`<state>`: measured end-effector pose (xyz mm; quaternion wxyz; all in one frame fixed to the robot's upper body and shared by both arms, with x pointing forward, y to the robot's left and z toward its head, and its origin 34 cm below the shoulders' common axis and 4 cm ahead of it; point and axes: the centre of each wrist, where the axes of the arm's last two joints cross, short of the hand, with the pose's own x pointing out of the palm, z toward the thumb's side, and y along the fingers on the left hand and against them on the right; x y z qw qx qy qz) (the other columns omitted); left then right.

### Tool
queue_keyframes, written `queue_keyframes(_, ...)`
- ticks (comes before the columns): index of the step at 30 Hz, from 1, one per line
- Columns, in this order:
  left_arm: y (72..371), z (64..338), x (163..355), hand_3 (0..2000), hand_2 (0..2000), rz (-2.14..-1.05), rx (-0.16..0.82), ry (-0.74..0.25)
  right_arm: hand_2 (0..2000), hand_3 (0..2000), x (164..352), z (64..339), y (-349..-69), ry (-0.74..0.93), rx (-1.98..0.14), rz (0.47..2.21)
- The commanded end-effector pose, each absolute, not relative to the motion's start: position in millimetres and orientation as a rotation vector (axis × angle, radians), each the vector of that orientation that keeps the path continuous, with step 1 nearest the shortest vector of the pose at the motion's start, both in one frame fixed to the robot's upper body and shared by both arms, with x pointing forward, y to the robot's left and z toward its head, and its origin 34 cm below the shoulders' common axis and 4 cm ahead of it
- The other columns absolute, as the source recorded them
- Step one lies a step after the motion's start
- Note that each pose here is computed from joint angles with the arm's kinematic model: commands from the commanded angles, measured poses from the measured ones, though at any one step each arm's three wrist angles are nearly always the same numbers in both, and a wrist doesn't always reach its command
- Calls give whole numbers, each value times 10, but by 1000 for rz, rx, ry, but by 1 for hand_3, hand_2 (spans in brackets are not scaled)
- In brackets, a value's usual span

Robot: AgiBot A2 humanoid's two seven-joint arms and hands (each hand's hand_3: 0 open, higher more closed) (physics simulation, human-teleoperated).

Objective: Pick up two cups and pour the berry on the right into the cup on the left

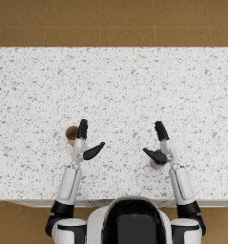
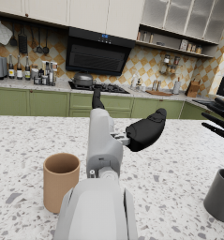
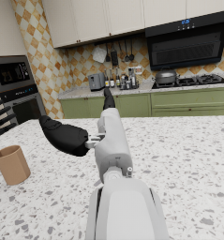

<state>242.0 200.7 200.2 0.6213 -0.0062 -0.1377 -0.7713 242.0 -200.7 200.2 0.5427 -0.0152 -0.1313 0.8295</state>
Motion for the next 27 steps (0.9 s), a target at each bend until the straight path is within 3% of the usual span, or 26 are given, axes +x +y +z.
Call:
queue_keyframes(1,2007,2002,2420,0,0,-1773,-14,-317,0,0,2420,2002,-2007,-312,-36,1969)
queue_keyframes(13,1948,1940,2426,0,0,-1794,-34,-294,0,0,2420,2002,-2007,-312,-36,1969)
queue_keyframes(14,2028,2001,2400,0,0,-1790,14,-342,0,0,2426,1940,-1948,-291,-14,1991)
queue_keyframes(16,2198,2082,2306,0,0,-1760,84,-399,0,0,2289,2020,-2019,-360,-71,1927)
queue_keyframes(19,2428,2073,2262,0,0,-1681,112,-423,0,0,2132,1989,-2180,-365,-93,1845)
queue_keyframes(27,2636,1879,2260,0,0,-1563,269,-201,0,0,1859,1844,-2411,-133,-291,1713)
